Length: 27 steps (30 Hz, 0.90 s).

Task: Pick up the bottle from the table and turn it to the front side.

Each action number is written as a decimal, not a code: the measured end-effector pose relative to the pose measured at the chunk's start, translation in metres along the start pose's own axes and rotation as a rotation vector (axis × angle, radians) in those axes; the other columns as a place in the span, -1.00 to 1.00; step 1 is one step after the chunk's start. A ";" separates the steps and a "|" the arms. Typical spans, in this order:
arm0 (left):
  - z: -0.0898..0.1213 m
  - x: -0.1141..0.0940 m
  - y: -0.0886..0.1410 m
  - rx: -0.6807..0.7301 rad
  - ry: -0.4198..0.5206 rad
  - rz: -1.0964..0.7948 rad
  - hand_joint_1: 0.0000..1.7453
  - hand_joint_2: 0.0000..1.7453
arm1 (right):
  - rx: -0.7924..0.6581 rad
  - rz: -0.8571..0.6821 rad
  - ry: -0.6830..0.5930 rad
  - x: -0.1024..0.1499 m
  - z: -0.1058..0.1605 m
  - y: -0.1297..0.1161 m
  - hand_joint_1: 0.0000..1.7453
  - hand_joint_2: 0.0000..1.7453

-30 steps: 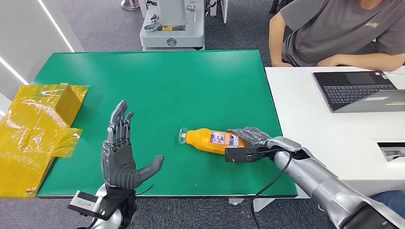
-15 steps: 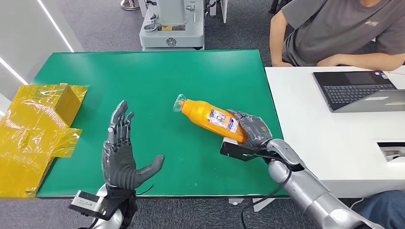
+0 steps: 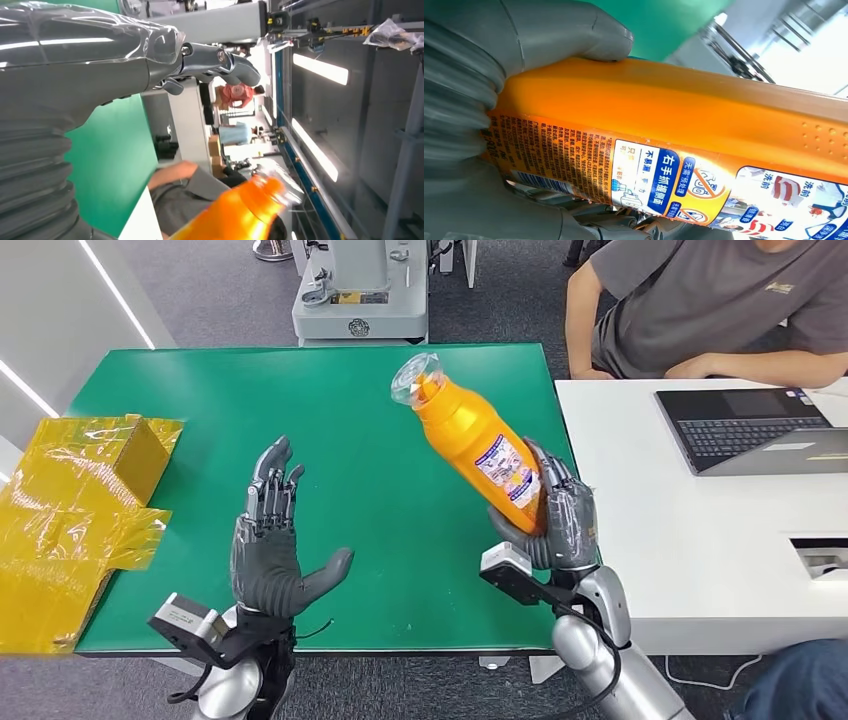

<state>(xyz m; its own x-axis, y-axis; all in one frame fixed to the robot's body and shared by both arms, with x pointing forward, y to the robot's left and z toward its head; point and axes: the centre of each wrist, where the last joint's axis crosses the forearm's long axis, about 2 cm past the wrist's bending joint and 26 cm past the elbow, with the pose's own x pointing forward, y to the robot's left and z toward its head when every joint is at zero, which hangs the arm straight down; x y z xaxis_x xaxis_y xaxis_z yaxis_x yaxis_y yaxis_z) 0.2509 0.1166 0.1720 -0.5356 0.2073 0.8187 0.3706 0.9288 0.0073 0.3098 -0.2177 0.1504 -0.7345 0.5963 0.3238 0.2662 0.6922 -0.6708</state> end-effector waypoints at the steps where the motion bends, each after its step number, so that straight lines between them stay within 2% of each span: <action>1: -0.002 -0.001 0.000 -0.009 0.010 0.013 -1.00 1.00 | -0.026 -0.003 -0.015 0.004 -0.002 0.000 1.00 1.00; 5: -0.011 -0.006 0.001 -0.045 0.047 0.050 -1.00 1.00 | -0.102 -0.018 -0.067 0.018 -0.010 -0.001 1.00 1.00; 10: -0.020 -0.012 0.004 -0.073 0.081 0.111 -1.00 1.00 | -0.115 -0.064 -0.101 0.028 -0.017 0.000 1.00 1.00; 16: -0.031 -0.016 0.007 -0.091 0.086 0.141 -1.00 1.00 | -0.061 -0.112 -0.122 0.034 -0.019 0.006 1.00 1.00; 27: -0.037 -0.018 0.004 -0.129 0.083 0.166 -1.00 1.00 | 0.132 -0.238 -0.118 0.033 -0.014 0.015 1.00 1.00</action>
<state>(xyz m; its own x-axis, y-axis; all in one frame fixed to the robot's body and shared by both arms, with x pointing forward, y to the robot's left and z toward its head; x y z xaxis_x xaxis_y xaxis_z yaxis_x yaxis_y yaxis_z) 0.2908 0.1052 0.1784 -0.3971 0.3233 0.8589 0.5454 0.8358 -0.0624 0.2984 -0.1817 0.1599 -0.8364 0.3662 0.4078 -0.0004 0.7437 -0.6686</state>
